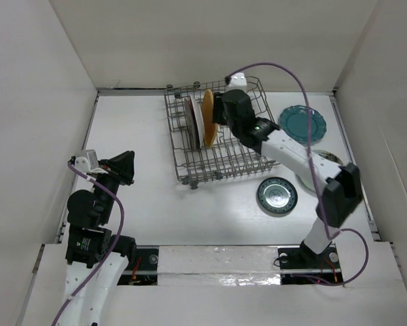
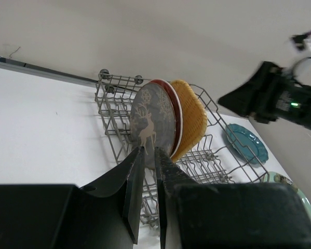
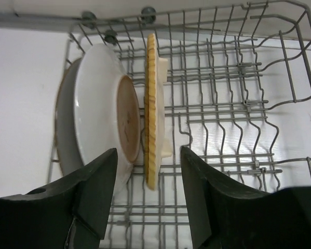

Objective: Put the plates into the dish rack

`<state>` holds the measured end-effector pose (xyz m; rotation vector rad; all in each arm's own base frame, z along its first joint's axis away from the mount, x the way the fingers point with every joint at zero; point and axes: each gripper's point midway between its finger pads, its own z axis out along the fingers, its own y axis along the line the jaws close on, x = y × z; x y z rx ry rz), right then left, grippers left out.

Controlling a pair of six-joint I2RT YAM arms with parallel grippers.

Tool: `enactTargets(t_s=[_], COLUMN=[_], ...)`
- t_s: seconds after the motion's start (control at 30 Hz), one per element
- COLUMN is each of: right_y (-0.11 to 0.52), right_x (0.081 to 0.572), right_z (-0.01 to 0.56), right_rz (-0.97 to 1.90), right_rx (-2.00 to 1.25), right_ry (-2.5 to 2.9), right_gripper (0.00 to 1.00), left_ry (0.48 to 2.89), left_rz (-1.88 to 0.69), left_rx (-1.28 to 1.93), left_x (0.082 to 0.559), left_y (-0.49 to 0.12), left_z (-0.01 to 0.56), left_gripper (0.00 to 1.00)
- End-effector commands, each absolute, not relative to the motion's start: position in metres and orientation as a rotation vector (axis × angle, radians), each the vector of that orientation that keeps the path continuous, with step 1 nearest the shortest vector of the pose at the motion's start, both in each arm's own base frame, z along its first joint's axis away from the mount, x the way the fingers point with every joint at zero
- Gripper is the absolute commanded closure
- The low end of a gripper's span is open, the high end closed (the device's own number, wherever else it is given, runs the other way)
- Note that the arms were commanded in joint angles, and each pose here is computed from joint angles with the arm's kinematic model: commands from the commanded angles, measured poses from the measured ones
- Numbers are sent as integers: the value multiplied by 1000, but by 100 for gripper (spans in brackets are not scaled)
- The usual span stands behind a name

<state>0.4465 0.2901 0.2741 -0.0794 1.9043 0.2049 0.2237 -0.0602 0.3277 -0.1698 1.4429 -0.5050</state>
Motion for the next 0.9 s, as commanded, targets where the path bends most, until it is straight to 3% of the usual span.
enactTargets(t_s=[0.0,0.03,0.07,0.1,0.13,0.27,0.3,0.4,0.43,0.47,0.5,0.53,0.63,0.87], right_y=[253,240,227,208,190,117,97,48,41,17,5,-4,-22,12], right_x=[421,413,403,386,381,342,330,307,297,292,284,279,269,258], right_z=[357,357,314,340,330,258,213,186,165,168,156,151,127,69], right_rz=[401,418,416,487,491,470,414,428,426,390,340,314,281,518], right_rx=[98,129,165,222,264,502,558,738,761,831,870,889,948,918], right_ry=[1685,1669,1735,1646,1645,1676,1746,1729,1761,1707,1732,1741,1817,2083], right_gripper=[44,57,69,82,100,100,100,100,99,91,80,55,35,33], left_ry=[1371,1369,1366,1363,1360,1350,1347,1336,1337,1334,1328,1325,1313,1283], left_rz=[-523,-521,-521,-530,-530,-542,-547,-559,-556,-557,-560,-561,-562,-554], left_rx=[-158,-161,-160,-154,-153,-144,-138,-130,-131,-133,-130,-126,-128,-136], left_x=[218,217,216,215,214,210,210,206,207,206,205,204,201,194], left_y=[-60,-59,-59,-61,-61,-63,-64,-66,-66,-65,-66,-66,-65,-60], left_z=[347,348,349,350,350,352,353,356,356,356,357,358,360,367], left_gripper=[89,89,89,89,89,89,89,89,89,89,89,89,89,89])
